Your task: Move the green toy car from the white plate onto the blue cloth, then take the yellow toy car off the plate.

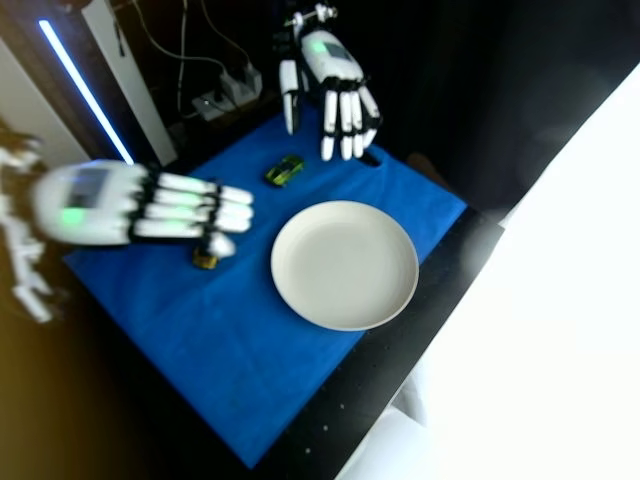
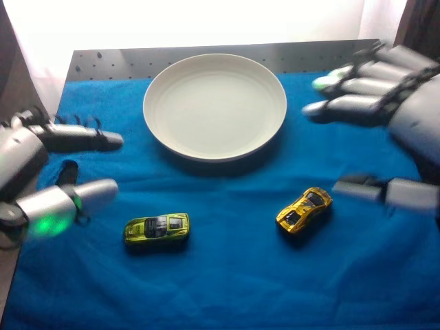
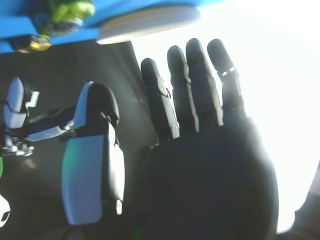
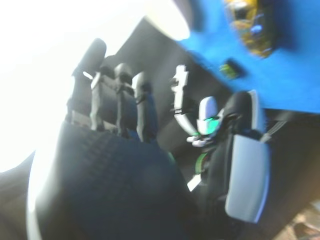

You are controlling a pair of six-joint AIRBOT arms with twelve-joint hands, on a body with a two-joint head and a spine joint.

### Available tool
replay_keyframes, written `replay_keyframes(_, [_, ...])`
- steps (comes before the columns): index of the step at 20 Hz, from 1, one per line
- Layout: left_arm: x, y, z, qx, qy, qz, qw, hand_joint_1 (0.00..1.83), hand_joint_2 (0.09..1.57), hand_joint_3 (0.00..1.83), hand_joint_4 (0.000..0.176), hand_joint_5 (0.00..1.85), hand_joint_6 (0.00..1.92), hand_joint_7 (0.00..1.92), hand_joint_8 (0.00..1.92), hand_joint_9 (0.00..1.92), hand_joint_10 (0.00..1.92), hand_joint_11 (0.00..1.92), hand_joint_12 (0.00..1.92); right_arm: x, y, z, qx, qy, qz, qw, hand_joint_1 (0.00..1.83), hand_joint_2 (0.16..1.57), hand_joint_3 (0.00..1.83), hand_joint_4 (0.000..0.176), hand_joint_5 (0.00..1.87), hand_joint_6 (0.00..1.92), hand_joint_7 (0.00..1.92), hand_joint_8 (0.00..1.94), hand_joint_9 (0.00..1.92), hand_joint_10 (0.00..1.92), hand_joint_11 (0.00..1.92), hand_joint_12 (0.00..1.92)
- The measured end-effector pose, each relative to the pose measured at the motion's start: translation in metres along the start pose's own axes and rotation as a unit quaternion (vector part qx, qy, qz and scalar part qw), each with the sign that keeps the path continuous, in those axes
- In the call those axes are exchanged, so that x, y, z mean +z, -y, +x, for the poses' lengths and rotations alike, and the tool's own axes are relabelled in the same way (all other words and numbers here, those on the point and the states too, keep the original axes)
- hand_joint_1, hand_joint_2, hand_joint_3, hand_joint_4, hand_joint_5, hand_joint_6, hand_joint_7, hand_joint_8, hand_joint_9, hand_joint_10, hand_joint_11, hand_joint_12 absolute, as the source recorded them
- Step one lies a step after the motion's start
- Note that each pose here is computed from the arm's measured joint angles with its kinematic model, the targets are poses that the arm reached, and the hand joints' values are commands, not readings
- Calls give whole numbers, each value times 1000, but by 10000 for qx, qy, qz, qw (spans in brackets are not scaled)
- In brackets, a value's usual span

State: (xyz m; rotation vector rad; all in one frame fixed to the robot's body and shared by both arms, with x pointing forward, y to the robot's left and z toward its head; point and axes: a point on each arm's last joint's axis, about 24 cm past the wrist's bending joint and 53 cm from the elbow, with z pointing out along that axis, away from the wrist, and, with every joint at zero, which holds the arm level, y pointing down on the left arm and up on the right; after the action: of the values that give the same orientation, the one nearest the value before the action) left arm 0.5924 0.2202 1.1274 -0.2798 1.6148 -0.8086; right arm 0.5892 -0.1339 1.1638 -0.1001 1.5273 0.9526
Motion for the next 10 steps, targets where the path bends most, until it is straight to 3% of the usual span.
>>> replay_keyframes(1, [0, 5, -14, -55, 193, 123, 9997, 668, 1211, 0, 39, 662, 4, 652, 18, 604, 67, 158, 1176, -7, 3, -19, 29, 346, 56, 9994, 1032, 1245, 26, 0, 346, 1048, 566, 623, 256, 1235, 3, 1889])
replay_keyframes(2, [0, 11, -32, -144, 443, 312, 9984, 695, 1186, 0, 0, 662, 2, 686, 12, 655, 50, 304, 891, -15, 6, -45, 37, 831, 100, 9965, 961, 1290, 27, 0, 249, 1059, 469, 815, 297, 1219, 110, 1833])
replay_keyframes(3, [-1, 17, -47, -173, 636, 482, 9967, 685, 1191, 1, 0, 674, 2, 730, 6, 739, 34, 472, 701, -21, 6, -63, 24, 1183, 90, 9929, 950, 1330, 31, 0, 106, 1151, 392, 878, 349, 1155, 137, 1758])
replay_keyframes(5, [-6, 34, -85, -105, 1205, 845, 9891, 678, 1217, 5, 0, 593, 0, 697, 0, 755, 19, 545, 660, -37, -1, -106, -14, 2085, -55, 9780, 789, 1323, 11, 0, 29, 1122, 317, 829, 340, 1043, 108, 1668])
replay_keyframes(6, [-9, 48, -106, -87, 1576, 1143, 9808, 604, 1211, 0, 0, 563, 0, 651, 0, 727, 4, 553, 582, -46, -8, -123, -21, 2514, -198, 9677, 749, 1306, 2, 0, 5, 1255, 287, 903, 304, 1069, 89, 1660])
replay_keyframes(7, [-13, 62, -117, -50, 1806, 1444, 9729, 531, 1225, 5, 0, 489, 0, 585, 0, 667, 1, 488, 528, -49, -13, -128, -28, 2649, -309, 9638, 748, 1321, 6, 0, 0, 1216, 168, 1154, 210, 1242, 69, 1681])
replay_keyframes(8, [-16, 73, -123, -33, 1923, 1673, 9670, 411, 1228, 0, 0, 262, 0, 437, 0, 586, 0, 480, 396, -46, -16, -127, 20, 2745, -410, 9607, 616, 1312, 1, 0, 0, 1267, 100, 1061, 116, 1201, 13, 1631])
replay_keyframes(9, [-15, 83, -127, -60, 2008, 1854, 9619, 432, 1196, 4, 0, 212, 0, 402, 0, 539, 0, 455, 260, -42, -17, -125, 65, 2748, -443, 9604, 514, 1298, 0, 0, 0, 1125, 89, 855, 88, 1055, 2, 1478])
replay_keyframes(10, [-14, 95, -128, -80, 2081, 2089, 9555, 422, 1146, 3, 0, 199, 1, 371, 0, 516, 0, 456, 171, -39, -19, -125, 50, 2727, -486, 9609, 430, 1331, 5, 0, 0, 934, 170, 640, 186, 884, 0, 1409])
